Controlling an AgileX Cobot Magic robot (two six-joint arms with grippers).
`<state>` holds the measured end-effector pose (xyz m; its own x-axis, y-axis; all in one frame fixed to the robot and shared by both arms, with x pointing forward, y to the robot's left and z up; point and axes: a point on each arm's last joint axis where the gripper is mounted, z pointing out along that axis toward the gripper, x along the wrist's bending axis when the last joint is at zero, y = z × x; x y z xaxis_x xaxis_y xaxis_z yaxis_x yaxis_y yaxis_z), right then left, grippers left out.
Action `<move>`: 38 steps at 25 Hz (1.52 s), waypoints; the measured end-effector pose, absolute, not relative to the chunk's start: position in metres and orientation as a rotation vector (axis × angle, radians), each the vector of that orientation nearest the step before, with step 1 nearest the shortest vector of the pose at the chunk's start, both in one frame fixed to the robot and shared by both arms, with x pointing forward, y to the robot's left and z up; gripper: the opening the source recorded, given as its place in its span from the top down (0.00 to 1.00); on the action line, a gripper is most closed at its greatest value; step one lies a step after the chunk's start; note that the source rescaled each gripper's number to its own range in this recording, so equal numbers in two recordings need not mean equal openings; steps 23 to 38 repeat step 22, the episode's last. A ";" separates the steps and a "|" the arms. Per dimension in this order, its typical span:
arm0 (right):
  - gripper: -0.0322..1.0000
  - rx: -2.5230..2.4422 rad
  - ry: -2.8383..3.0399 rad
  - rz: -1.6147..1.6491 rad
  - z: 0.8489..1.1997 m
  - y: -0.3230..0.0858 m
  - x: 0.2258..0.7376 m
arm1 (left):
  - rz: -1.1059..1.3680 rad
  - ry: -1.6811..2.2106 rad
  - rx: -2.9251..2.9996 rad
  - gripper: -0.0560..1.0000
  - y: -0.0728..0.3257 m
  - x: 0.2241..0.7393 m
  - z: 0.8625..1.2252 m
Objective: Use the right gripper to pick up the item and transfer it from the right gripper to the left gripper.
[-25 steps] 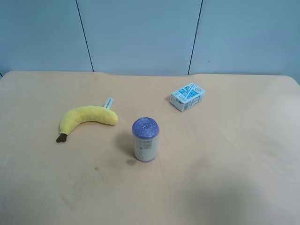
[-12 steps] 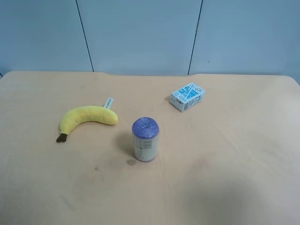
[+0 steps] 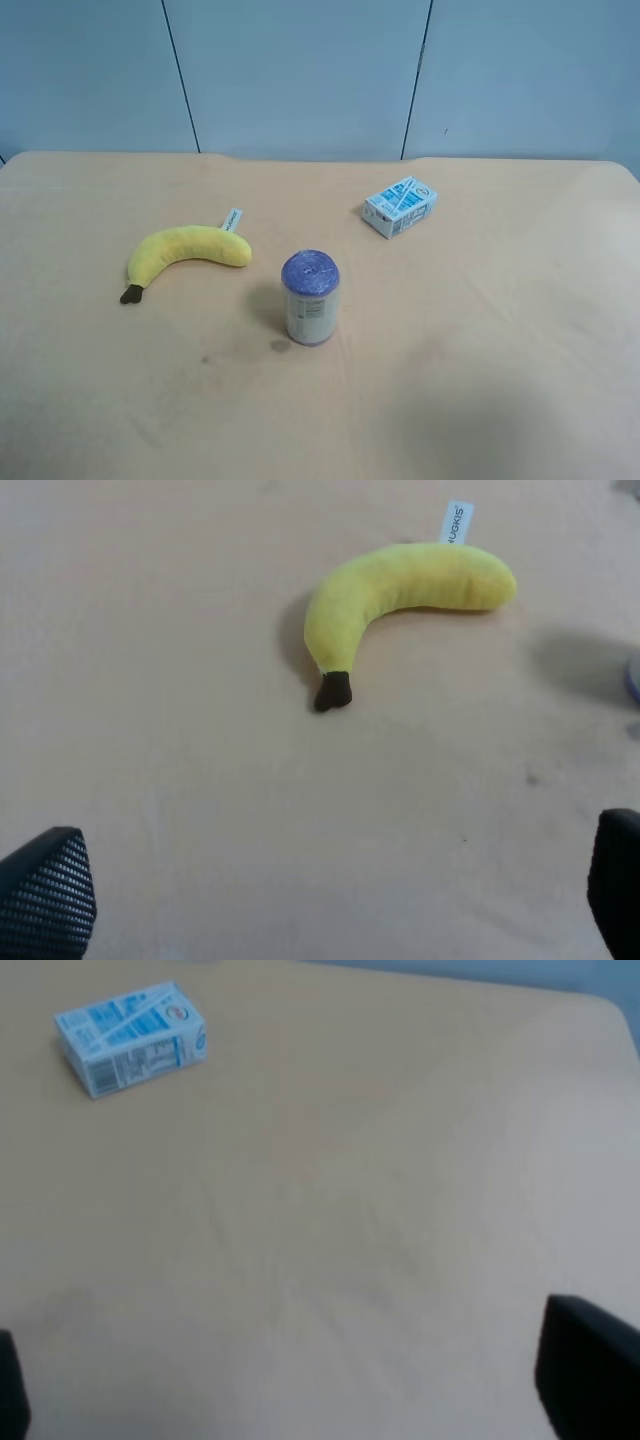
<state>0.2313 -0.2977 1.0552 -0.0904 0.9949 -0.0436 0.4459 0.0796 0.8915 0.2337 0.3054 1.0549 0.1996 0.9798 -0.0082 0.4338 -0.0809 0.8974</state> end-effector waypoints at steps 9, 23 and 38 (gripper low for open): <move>0.00 1.454 1.636 0.961 1.055 -0.298 0.231 | 0.968 1.566 1.513 0.00 0.304 0.233 1.055; 0.00 1.454 1.636 0.961 1.055 -0.298 0.231 | 1.016 1.636 1.463 0.00 0.303 0.232 1.055; 0.00 1.454 1.636 0.961 1.055 -0.298 0.231 | 1.016 1.636 1.463 0.00 0.303 0.232 1.055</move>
